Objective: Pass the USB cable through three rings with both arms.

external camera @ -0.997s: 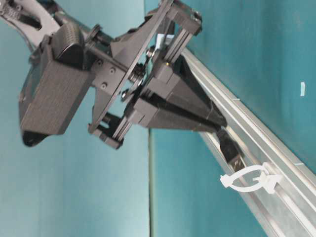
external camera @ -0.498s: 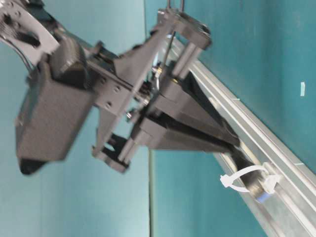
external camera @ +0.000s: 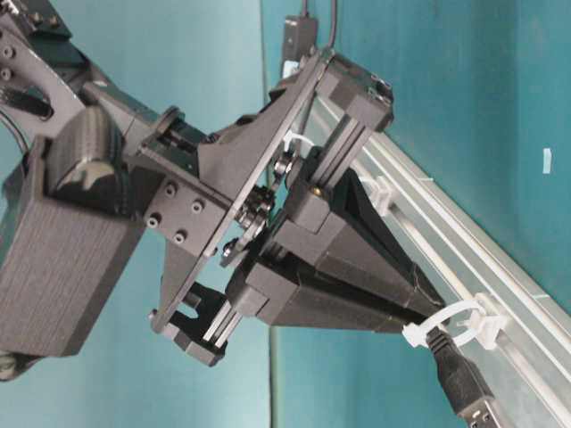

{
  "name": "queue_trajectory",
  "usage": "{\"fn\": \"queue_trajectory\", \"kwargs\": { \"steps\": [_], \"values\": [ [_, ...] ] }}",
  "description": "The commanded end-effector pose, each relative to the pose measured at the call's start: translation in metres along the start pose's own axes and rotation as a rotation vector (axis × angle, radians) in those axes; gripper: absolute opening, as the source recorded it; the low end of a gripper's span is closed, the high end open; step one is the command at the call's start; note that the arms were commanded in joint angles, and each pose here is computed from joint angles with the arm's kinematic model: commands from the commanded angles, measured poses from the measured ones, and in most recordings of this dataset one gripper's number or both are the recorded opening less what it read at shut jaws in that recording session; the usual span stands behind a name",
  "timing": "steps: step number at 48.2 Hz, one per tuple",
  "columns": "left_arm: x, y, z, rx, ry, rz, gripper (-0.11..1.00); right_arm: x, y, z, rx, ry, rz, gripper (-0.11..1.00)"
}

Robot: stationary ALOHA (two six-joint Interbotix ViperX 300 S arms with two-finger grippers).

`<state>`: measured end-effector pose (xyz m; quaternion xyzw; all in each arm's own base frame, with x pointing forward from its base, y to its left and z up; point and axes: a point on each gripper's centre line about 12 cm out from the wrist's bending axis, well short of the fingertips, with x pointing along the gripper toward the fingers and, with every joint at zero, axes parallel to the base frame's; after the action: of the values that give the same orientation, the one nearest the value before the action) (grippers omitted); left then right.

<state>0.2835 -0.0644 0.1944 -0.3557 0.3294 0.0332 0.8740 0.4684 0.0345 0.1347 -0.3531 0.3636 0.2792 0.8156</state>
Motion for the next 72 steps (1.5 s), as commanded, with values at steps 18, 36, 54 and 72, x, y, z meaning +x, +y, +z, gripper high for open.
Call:
{"fn": "queue_trajectory", "kwargs": {
  "steps": [18,36,54,72],
  "values": [
    [0.02,-0.002,0.0,0.006,-0.021,-0.031,0.82,0.0,-0.001,0.003,0.012,-0.006,0.006,0.1],
    [0.033,0.002,-0.003,0.007,-0.03,-0.043,0.83,-0.001,-0.002,0.001,0.016,-0.004,0.005,0.1],
    [0.074,0.011,0.004,-0.012,-0.031,-0.005,0.84,-0.001,-0.001,0.001,0.018,-0.003,0.006,0.1],
    [0.086,0.012,0.01,-0.021,-0.057,-0.019,0.83,0.0,0.001,-0.001,0.017,0.002,0.019,0.1]
  ]
}}
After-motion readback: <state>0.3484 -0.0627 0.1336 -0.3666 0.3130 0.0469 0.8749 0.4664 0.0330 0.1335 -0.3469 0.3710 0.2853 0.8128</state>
